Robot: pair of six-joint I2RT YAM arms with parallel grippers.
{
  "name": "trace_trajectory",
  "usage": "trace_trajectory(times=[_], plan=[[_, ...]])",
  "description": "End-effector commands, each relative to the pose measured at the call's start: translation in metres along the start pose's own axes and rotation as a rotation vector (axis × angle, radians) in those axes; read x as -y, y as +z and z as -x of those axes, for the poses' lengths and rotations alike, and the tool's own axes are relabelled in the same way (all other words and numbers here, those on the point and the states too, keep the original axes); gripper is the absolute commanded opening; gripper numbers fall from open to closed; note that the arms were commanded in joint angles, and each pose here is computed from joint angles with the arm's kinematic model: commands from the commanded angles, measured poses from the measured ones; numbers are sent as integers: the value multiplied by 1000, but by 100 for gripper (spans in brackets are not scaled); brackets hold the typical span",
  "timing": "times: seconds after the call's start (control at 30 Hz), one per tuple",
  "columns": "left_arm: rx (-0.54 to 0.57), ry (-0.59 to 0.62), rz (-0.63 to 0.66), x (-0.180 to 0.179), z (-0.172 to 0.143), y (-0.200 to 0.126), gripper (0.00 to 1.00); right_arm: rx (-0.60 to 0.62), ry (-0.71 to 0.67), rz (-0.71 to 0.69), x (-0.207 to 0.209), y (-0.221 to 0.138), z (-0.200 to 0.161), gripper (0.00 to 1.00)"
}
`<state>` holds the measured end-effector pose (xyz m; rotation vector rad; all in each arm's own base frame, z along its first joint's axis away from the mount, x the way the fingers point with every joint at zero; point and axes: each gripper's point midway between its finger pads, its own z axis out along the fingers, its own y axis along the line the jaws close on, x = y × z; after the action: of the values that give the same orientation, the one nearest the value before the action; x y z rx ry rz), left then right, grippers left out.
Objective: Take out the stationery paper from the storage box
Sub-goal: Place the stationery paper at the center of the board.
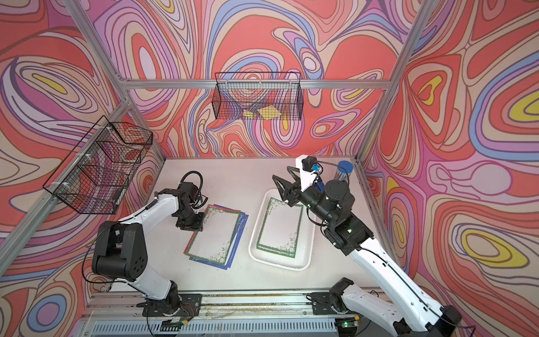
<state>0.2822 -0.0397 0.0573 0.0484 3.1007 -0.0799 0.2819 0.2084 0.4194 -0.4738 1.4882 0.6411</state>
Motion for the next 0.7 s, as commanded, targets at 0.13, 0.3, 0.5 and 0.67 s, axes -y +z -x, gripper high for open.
trace_trajectory(times=[0.13,0.3,0.5,0.67], plan=[[77,-24,134,-24,8,-22,35,-23,10,-92,15,2,0,64],[277,-27,147,-26,23,-59,35,-50,36,-224,38,1,-9,64],[620,16,22,-4,36,-128,35,-80,45,-352,60,-2,-20,65],[795,48,-86,19,36,-174,45,-94,45,-392,67,-1,-25,65]])
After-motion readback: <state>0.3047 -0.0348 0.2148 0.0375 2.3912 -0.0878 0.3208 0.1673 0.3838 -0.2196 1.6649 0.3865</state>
